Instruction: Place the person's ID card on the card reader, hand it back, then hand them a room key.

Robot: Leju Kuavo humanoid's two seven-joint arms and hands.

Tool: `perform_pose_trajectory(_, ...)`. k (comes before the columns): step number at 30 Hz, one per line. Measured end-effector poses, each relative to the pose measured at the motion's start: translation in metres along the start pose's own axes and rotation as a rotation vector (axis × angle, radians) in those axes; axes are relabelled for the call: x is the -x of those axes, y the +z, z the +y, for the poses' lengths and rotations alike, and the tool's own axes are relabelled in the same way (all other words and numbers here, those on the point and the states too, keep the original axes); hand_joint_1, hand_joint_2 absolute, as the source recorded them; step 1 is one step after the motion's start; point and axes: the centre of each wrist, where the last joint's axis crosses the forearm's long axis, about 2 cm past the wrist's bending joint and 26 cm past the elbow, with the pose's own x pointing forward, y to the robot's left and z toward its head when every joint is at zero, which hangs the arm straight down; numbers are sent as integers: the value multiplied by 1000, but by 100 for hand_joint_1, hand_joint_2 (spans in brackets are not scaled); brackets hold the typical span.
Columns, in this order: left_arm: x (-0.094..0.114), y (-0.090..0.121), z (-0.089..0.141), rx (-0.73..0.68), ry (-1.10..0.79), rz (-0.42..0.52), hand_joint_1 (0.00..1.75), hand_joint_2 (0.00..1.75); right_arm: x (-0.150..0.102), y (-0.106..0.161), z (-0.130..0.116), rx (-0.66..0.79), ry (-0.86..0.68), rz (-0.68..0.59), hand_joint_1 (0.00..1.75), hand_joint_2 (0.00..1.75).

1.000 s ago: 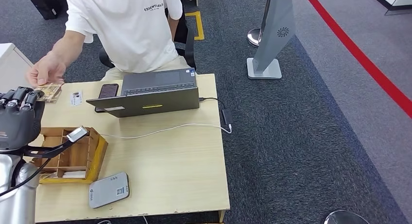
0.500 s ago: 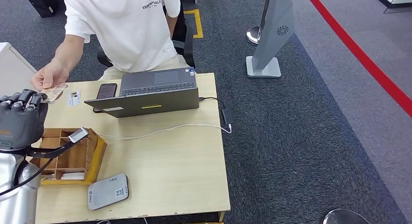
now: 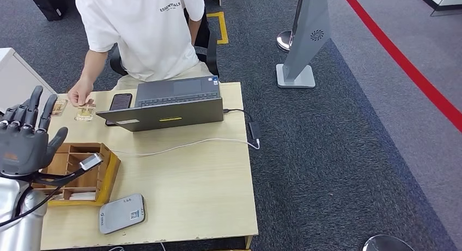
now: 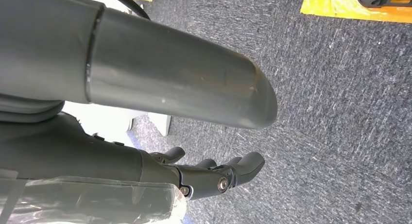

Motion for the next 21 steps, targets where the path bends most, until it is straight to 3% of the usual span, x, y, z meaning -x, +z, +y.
perform_pose_trajectory(8, 9, 10, 2, -15, 21, 32, 0, 175, 0, 0, 0, -1, -3, 1, 0, 0)
perform_pose_trajectory(11, 10, 25, 5, -35, 58, 56, 0, 175, 1, 0, 0, -3, -19, 5, 0, 0)
perform_pose_trajectory(16, 19, 87, 26, -30, 99, 167, 0, 175, 4, 0, 1, -12, -66, 35, 0, 0)
perform_pose_trajectory(20, 52, 150, 52, 10, 69, 321, 0, 175, 6, 0, 2, -21, -104, 59, 0, 0)
perform_pose_trajectory(21, 57, 157, 56, 15, 61, 340, 0, 175, 7, -1, 3, -22, -108, 62, 0, 0)
